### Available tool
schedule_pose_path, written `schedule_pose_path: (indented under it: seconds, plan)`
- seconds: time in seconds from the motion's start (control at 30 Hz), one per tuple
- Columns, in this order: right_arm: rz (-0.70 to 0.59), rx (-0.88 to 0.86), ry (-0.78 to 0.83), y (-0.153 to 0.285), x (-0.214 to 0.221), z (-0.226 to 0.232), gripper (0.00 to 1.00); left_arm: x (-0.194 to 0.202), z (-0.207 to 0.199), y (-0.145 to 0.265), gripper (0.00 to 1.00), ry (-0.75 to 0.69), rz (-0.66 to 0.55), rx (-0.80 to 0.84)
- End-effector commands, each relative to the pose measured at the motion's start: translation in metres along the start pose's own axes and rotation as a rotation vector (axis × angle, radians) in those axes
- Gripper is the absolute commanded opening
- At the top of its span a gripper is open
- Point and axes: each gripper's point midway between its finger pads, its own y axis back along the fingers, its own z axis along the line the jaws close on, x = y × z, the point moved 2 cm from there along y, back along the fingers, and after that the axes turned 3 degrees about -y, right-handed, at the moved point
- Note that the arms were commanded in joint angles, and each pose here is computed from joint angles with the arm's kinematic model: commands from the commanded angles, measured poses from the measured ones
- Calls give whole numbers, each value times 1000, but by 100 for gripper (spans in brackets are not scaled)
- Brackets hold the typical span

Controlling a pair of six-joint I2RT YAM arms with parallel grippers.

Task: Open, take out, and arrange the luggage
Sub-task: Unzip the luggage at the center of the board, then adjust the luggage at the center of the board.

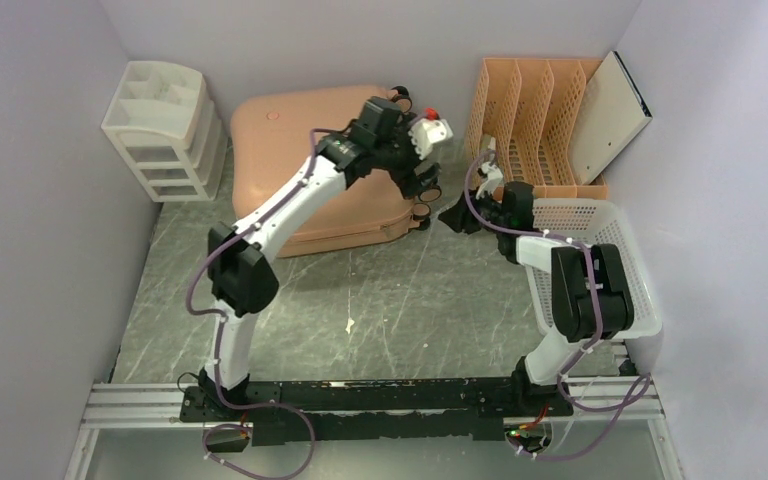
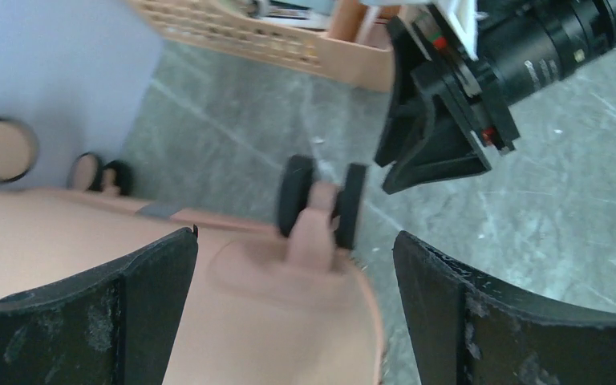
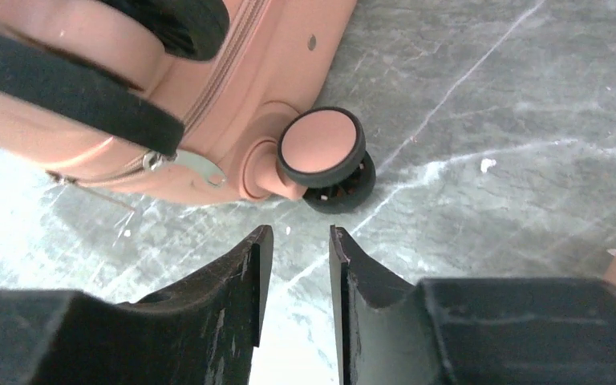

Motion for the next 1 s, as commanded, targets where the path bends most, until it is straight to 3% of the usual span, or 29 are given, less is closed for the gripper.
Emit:
schedule_pose_path:
  seconds: [0.0,0.3,0.57,0.77,0.9,0.97]
  plan:
    - [-74,-165,91,17,-28,22,37,0,-37,-31,97,7,23,136]
    - [-87,-216,125,35,-39,21,40,41,-35,-76,97,28,141,-15]
    - [-95,-233,154,38,-41,25,42,47,-24,-64,97,-43,187,-77]
    - [-112,-208,154,43,-46,17,43,69,-20,-68,97,-88,307,-80]
    - [-126,-205,151,48,-50,15,43,75,-22,-65,85,-89,324,-73]
    - [-131,-202,143,50,-51,13,43,74,-25,-62,74,-90,319,-57]
